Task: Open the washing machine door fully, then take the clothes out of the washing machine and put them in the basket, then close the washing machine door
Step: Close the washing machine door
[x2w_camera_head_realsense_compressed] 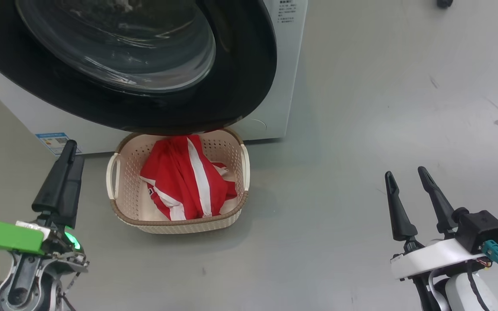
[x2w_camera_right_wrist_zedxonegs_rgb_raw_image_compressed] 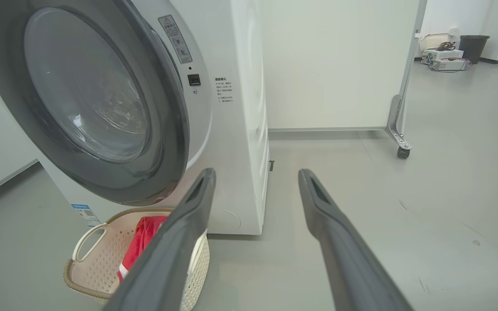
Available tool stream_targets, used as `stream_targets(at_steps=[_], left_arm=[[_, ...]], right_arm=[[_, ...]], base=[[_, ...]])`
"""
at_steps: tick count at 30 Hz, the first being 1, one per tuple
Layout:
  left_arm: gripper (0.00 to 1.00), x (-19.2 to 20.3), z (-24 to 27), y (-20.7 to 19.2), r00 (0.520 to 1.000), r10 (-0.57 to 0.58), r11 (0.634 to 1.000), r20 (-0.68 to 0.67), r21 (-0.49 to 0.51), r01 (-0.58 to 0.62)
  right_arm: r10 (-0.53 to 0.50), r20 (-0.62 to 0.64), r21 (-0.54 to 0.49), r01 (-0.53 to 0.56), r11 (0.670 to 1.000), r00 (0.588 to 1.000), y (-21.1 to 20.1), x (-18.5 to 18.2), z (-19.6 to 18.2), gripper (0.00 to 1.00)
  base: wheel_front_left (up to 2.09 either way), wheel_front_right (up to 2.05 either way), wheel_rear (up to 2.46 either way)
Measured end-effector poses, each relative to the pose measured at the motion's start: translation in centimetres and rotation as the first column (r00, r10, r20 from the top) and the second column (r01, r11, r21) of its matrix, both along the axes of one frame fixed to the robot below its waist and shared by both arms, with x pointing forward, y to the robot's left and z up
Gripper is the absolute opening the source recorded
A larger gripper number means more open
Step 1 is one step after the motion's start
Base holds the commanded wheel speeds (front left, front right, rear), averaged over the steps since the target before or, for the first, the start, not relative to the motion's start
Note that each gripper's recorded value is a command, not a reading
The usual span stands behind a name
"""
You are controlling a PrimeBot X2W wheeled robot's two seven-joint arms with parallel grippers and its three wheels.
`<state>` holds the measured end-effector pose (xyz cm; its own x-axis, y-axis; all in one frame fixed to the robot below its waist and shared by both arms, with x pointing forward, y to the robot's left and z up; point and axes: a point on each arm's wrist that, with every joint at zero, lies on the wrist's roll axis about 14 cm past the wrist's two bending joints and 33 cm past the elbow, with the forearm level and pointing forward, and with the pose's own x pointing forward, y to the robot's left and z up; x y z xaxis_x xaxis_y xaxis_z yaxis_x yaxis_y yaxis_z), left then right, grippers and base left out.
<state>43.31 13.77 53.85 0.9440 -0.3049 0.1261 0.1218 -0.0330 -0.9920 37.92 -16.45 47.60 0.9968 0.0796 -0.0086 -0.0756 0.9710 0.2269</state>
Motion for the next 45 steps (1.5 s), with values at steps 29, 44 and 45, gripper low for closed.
stream_targets(at_steps=[29,44,45], left_arm=[[1.00,-9.1,0.2,5.7,0.969,0.157,0.613,0.192,0.750,-0.248],[1.00,-10.3,-1.9,5.1,0.956,0.187,0.338,0.227,0.899,-0.279],[1.00,-10.4,-2.1,5.1,0.956,0.191,0.330,0.221,0.903,-0.275]], right_arm=[[0.085,0.088,-0.006,-0.085,0.996,0.993,2.9,-2.0,3.1,1.00],[0.081,0.058,-0.009,-0.080,0.997,0.995,2.8,-2.9,2.4,1.00],[0.081,0.053,-0.008,-0.080,0.997,0.995,2.8,-3.0,2.3,1.00]], base=[[0.00,0.00,0.00],[0.00,0.00,0.00],[0.00,0.00,0.00]])
